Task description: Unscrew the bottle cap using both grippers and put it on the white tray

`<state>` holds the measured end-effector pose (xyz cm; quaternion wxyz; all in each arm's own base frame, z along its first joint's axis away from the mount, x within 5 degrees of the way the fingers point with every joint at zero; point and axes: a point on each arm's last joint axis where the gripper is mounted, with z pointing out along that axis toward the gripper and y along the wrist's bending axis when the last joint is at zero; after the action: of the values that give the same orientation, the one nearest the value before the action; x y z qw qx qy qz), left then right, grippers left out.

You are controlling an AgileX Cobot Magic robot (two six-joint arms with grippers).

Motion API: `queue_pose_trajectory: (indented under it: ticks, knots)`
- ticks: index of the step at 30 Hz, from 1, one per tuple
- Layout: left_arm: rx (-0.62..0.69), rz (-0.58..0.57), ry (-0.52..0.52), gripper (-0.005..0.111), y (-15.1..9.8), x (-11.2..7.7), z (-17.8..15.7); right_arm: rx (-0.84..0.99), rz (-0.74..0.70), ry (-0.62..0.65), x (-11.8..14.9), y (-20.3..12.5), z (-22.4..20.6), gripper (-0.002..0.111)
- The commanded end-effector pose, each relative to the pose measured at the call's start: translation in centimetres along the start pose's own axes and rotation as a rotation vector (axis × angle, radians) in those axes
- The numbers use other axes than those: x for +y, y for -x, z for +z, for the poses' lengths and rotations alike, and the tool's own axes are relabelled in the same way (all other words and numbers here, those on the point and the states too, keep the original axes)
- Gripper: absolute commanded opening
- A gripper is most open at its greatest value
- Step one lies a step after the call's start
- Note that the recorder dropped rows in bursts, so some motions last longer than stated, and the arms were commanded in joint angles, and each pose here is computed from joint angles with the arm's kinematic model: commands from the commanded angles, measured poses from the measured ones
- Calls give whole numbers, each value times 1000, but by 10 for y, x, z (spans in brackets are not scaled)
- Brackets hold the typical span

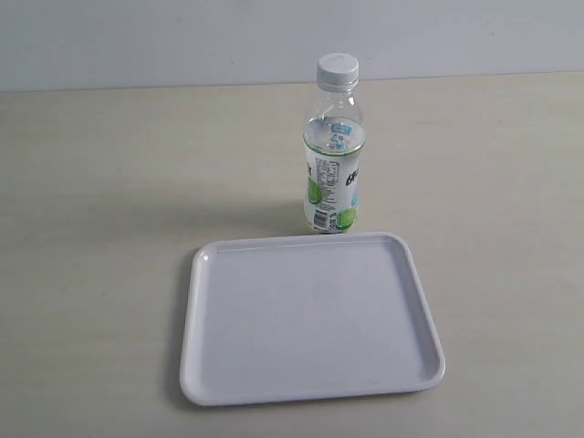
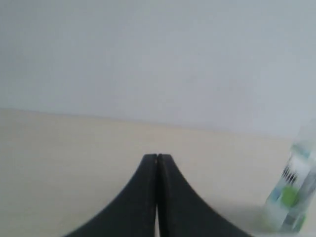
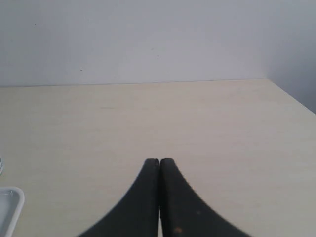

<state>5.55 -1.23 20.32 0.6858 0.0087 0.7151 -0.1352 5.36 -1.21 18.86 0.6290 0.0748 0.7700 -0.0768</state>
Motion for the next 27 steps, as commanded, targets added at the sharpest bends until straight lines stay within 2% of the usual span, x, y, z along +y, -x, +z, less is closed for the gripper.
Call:
queue_pose_trajectory:
  ticks: [1,4,7,9,10,12,15,18,19,23,27]
  knots:
    - [-283,-237,-10,0,25,2,-4,-1,-7,-8,0,-1,0,0]
    - [-475,-269,-13,0,41,5,-10,-1,-7,-8,0,-1,0,0]
    - [-803,-371,-81,0,65,6,-28,-1,-7,-8,0,-1,0,0]
    - [-896,-355,-101,0,90,2,-32,-1,-7,-8,0,-1,0,0]
    - [-894,-341,-96,0,102,0,-30,-1,-7,-8,0,-1,0,0]
    - [-799,-226,-78,0,132,-11,-10,-1,-7,-8,0,-1,0,0]
    - [-534,-102,-161,0,150,-30,42,-1,-7,-8,0,-1,0,0]
    - [-299,40,-342,0,137,-49,100,-1,-7,-8,0,-1,0,0]
    - [-234,78,-420,0,125,-55,119,-1,-7,-8,0,-1,0,0]
    - [-59,147,-694,0,61,-66,171,-1,-7,-8,0,-1,0,0]
    - [71,238,-807,0,-1,-62,197,-1,-7,-8,0,-1,0,0]
